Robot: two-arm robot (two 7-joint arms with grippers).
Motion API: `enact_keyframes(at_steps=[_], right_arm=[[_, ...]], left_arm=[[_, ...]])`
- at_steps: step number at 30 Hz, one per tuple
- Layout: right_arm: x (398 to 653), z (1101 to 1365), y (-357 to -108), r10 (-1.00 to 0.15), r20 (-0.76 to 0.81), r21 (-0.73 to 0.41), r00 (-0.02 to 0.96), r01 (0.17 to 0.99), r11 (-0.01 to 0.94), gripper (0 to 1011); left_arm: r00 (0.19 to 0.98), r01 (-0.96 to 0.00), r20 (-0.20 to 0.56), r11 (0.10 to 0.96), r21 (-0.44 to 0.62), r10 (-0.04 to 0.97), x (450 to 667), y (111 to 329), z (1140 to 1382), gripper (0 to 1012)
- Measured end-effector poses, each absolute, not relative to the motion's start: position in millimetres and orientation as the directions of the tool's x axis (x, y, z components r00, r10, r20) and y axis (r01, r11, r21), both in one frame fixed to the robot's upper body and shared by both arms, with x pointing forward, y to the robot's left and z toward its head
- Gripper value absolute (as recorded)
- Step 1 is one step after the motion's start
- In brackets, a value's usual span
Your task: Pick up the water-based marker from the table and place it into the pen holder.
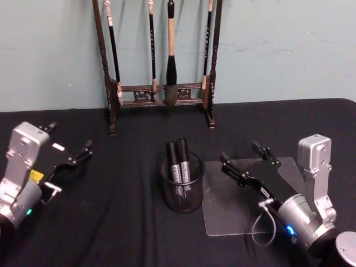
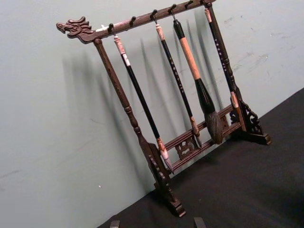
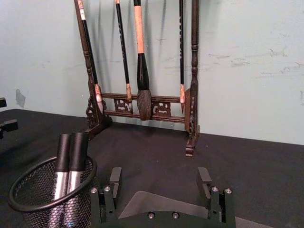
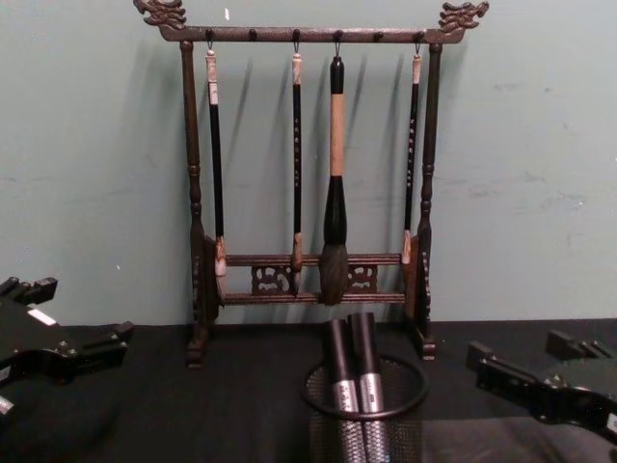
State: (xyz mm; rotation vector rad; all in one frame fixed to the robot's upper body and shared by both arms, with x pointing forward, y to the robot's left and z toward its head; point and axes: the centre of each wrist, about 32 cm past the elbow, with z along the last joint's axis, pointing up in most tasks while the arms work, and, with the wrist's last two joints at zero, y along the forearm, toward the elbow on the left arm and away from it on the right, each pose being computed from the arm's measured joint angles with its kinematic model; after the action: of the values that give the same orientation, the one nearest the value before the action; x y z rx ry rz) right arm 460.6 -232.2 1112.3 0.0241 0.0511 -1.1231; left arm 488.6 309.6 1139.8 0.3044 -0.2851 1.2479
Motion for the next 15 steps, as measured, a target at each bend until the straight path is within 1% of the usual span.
enact_keyframes(at_steps=[15], right_arm=[[460.6,1112.5,-232.1,-0.9,-0.053,-0.006,0.432,0.902,0.433,1002]], left_arm=[[0.292,-0.955,0.374,0.287,0.07,0.88,488.6,309.7,1139.8,1009]])
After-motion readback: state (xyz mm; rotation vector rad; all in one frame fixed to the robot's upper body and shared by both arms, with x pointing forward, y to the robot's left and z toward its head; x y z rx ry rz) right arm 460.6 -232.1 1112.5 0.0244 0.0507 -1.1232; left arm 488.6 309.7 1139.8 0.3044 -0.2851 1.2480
